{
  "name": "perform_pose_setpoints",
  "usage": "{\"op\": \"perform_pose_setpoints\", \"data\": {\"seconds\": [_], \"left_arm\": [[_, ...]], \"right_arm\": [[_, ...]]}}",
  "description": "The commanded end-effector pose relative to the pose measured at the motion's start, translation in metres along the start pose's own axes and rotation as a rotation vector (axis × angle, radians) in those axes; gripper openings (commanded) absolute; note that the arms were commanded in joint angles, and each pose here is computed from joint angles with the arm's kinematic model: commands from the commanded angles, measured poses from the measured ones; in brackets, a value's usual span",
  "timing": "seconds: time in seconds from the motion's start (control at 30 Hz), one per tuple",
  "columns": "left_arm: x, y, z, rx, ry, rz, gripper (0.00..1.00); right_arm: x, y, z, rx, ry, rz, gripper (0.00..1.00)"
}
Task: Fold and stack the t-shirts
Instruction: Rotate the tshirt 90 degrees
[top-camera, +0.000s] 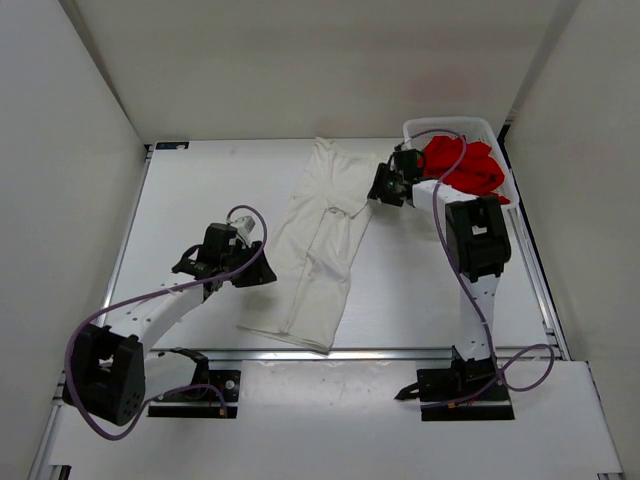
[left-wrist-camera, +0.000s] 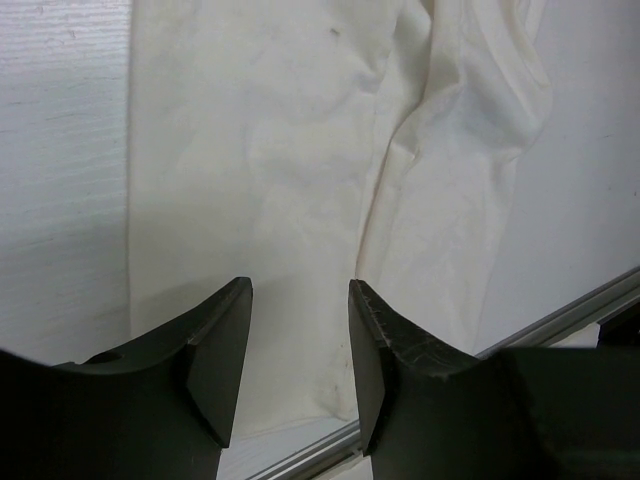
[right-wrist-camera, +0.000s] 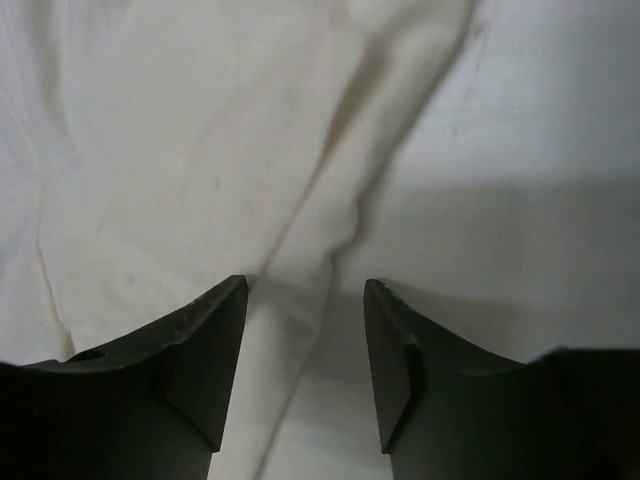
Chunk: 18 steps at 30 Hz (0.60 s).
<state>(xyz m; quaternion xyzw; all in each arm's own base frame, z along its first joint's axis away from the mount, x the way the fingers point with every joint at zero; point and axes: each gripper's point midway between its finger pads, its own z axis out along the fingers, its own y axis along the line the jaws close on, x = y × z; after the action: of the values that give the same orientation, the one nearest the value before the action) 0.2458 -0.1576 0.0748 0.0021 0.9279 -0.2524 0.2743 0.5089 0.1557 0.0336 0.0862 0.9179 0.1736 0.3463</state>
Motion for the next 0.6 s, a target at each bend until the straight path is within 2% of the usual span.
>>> {"op": "perform_pose_setpoints", "data": {"seconds": [0.0, 0.03, 0.07, 0.13, 0.17, 0.2, 0.23, 0.27, 0.3, 0.33, 0.37, 0.43, 0.5, 0.57], "left_arm": [[-0.005, -0.003, -0.004, 0.029, -0.028, 0.006, 0.54], [-0.006, -0.001, -0.005, 0.032, -0.030, -0.003, 0.54], [-0.006, 0.002, -0.005, 0.020, -0.030, -0.012, 0.54], [-0.007, 0.003, -0.006, 0.021, -0.030, -0.013, 0.54], [-0.003, 0.006, -0.006, 0.011, -0.019, -0.018, 0.54], [-0.001, 0.006, -0.005, 0.012, -0.009, -0.020, 0.54], [0.001, 0.007, -0.005, 0.009, -0.007, -0.021, 0.54], [0.003, 0.008, -0.006, 0.005, -0.003, -0.019, 0.54], [0.014, 0.014, -0.006, -0.015, 0.024, -0.034, 0.56], [0.021, 0.019, -0.007, -0.031, 0.038, -0.039, 0.58], [0.024, 0.022, -0.007, -0.038, 0.041, -0.039, 0.58], [0.026, 0.028, -0.010, -0.057, 0.029, -0.059, 0.60], [0.025, 0.037, -0.013, -0.081, 0.006, -0.089, 0.59], [0.027, 0.043, -0.017, -0.107, 0.003, -0.097, 0.59]], "right_arm": [[-0.008, -0.001, 0.023, 0.029, 0.072, 0.001, 0.44], [-0.017, 0.001, 0.027, 0.026, 0.067, -0.001, 0.41], [-0.029, 0.013, 0.028, 0.007, 0.045, -0.015, 0.32], [-0.028, 0.017, 0.047, -0.015, 0.083, -0.036, 0.20], [-0.046, 0.035, 0.045, -0.044, 0.079, -0.055, 0.14], [-0.031, 0.025, 0.067, -0.028, 0.129, -0.062, 0.10], [-0.037, 0.036, 0.078, -0.059, 0.147, -0.093, 0.05], [-0.069, 0.069, 0.064, -0.117, 0.094, -0.116, 0.07], [-0.090, 0.071, 0.054, -0.132, 0.055, -0.138, 0.43], [-0.082, 0.060, 0.053, -0.104, 0.077, -0.143, 0.50], [-0.104, 0.063, 0.030, -0.095, 0.027, -0.177, 0.53], [-0.121, 0.054, -0.001, -0.058, 0.012, -0.209, 0.56], [-0.125, 0.047, -0.035, -0.036, 0.044, -0.253, 0.56], [-0.136, 0.061, -0.080, -0.042, 0.018, -0.309, 0.54]]}}
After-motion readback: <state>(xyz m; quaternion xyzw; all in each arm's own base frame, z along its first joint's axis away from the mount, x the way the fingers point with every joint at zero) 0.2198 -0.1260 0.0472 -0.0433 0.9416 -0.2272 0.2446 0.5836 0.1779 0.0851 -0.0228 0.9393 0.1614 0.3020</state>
